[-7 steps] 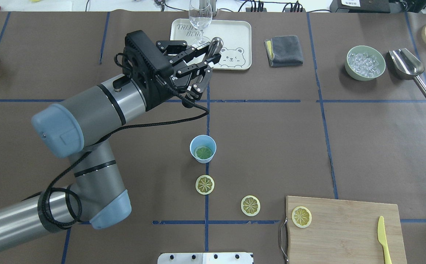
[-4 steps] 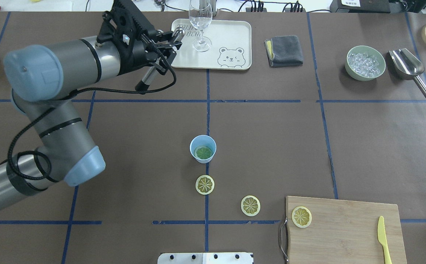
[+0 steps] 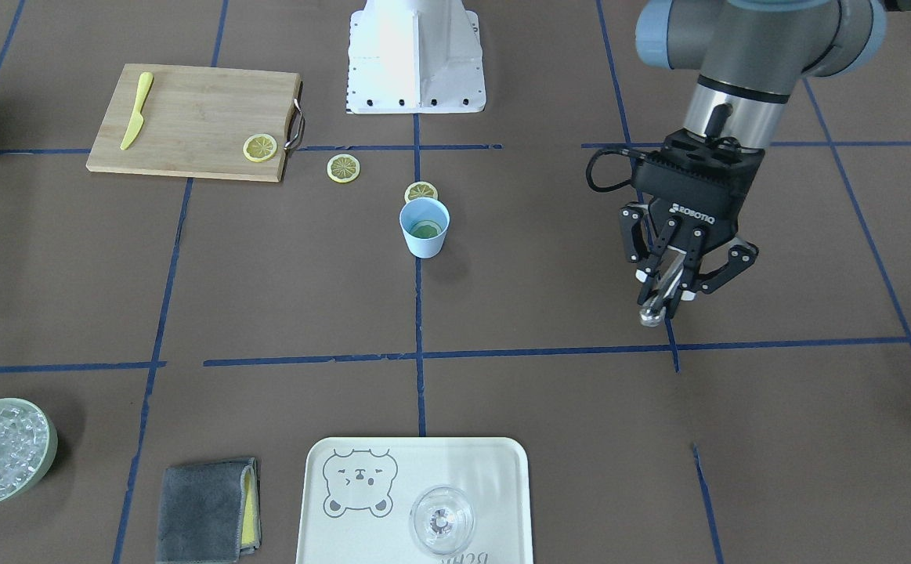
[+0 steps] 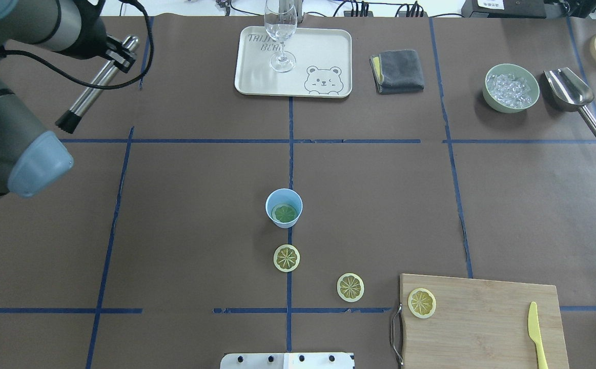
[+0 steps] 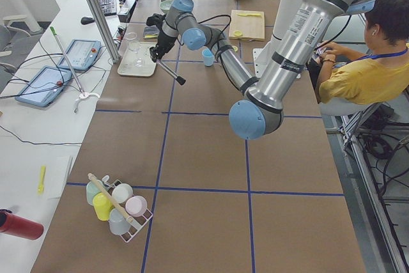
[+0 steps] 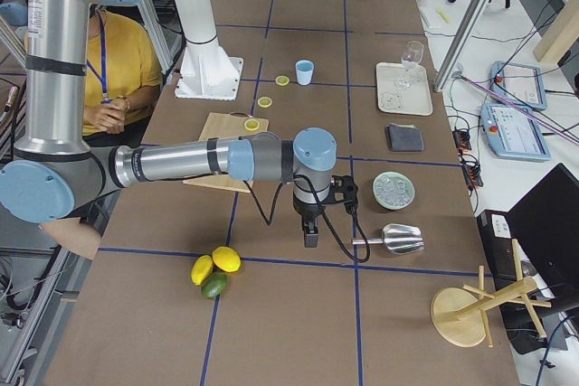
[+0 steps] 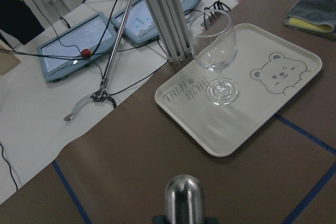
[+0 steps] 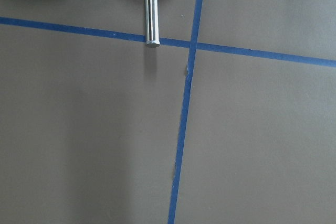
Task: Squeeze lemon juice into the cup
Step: 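Lift the muddler out of the cup and carry it back with the left gripper, then lower the muddler onto the table and open the left gripper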
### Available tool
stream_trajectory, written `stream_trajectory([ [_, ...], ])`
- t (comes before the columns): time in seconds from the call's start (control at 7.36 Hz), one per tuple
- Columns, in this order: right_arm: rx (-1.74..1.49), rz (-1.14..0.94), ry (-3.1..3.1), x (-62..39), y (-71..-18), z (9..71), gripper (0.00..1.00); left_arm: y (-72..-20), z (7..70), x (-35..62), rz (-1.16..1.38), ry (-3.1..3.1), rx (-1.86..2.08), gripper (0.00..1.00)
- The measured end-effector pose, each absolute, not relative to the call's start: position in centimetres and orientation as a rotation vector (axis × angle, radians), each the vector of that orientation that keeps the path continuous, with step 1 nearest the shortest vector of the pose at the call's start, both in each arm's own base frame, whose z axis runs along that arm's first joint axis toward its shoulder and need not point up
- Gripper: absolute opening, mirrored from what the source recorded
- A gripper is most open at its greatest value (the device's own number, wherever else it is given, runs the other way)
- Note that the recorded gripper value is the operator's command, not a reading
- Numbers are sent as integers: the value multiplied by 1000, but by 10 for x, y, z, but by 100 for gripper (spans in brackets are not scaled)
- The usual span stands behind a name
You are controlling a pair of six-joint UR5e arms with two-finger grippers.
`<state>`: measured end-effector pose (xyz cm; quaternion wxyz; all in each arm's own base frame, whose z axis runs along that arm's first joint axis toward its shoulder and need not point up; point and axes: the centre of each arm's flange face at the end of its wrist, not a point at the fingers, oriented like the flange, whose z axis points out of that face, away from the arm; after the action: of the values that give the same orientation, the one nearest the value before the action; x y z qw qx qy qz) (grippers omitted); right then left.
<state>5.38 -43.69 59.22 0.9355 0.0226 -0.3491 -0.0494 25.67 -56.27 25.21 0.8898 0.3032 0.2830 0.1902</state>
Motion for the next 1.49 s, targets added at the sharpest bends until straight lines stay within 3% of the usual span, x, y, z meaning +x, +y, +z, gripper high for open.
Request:
stream_trajectory([
  [0.41, 49, -102, -715, 54, -437, 591, 100, -534, 364, 231, 287, 579, 350, 0],
  [0.95, 54, -104, -720, 53, -436, 588, 100, -497, 451, 238, -38, 712, 252, 0],
  [1.49, 56, -104, -720, 54, -436, 587, 100, -462, 486, 311, -11, 744, 176, 0],
])
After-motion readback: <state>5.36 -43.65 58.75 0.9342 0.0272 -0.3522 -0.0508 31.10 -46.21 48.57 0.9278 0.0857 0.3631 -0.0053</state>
